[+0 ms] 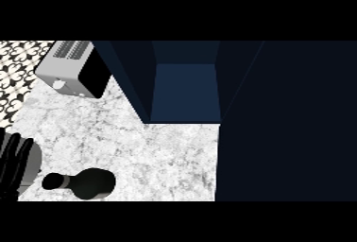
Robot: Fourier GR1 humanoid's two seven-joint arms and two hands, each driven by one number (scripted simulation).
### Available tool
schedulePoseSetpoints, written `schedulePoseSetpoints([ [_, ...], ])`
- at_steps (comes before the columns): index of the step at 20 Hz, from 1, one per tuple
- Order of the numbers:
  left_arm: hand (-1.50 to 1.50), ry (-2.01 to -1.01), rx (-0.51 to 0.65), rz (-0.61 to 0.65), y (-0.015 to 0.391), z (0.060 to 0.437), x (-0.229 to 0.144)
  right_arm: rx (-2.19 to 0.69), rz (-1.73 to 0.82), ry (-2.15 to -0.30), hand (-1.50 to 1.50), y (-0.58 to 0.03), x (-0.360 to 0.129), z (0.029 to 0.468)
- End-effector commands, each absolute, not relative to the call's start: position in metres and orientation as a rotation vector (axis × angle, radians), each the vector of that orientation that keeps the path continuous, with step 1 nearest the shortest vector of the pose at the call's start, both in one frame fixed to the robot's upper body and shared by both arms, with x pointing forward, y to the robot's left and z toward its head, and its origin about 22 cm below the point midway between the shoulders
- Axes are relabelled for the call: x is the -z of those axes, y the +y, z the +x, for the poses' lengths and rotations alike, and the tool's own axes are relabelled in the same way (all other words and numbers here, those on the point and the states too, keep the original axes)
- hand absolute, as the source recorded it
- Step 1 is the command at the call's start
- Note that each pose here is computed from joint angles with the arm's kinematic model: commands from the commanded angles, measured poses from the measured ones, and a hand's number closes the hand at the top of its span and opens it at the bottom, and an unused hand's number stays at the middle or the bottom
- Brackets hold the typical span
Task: Pick up the wine, place it into the cabinet and close the cabinet
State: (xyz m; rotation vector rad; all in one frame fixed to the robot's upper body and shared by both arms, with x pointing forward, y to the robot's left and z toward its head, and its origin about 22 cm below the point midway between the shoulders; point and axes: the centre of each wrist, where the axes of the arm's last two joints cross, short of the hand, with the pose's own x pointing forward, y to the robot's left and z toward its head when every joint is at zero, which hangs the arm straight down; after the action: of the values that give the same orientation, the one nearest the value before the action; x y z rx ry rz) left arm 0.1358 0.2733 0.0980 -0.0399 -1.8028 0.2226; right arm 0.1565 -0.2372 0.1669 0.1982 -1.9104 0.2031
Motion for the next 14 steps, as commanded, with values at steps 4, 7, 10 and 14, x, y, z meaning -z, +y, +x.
schedulePoseSetpoints([
  [4, -1.5, -1.741, -0.219, -0.021, 0.295, 0.125, -0.054, -0.208, 0.197, -1.917, -1.5, -0.244, -0.171, 0.159],
  [7, -1.5, -1.748, -0.243, 0.021, 0.327, 0.14, -0.062, -0.175, 0.21, -1.902, -1.5, -0.238, -0.167, 0.153],
  [10, -1.5, -1.721, -0.23, 0.004, 0.305, 0.118, -0.039, -0.214, 0.21, -1.918, -1.5, -0.245, -0.16, 0.145],
  [14, -1.5, -1.708, -0.243, 0.032, 0.325, 0.128, -0.016, -0.205, 0.22, -1.917, -1.5, -0.224, -0.18, 0.151],
])
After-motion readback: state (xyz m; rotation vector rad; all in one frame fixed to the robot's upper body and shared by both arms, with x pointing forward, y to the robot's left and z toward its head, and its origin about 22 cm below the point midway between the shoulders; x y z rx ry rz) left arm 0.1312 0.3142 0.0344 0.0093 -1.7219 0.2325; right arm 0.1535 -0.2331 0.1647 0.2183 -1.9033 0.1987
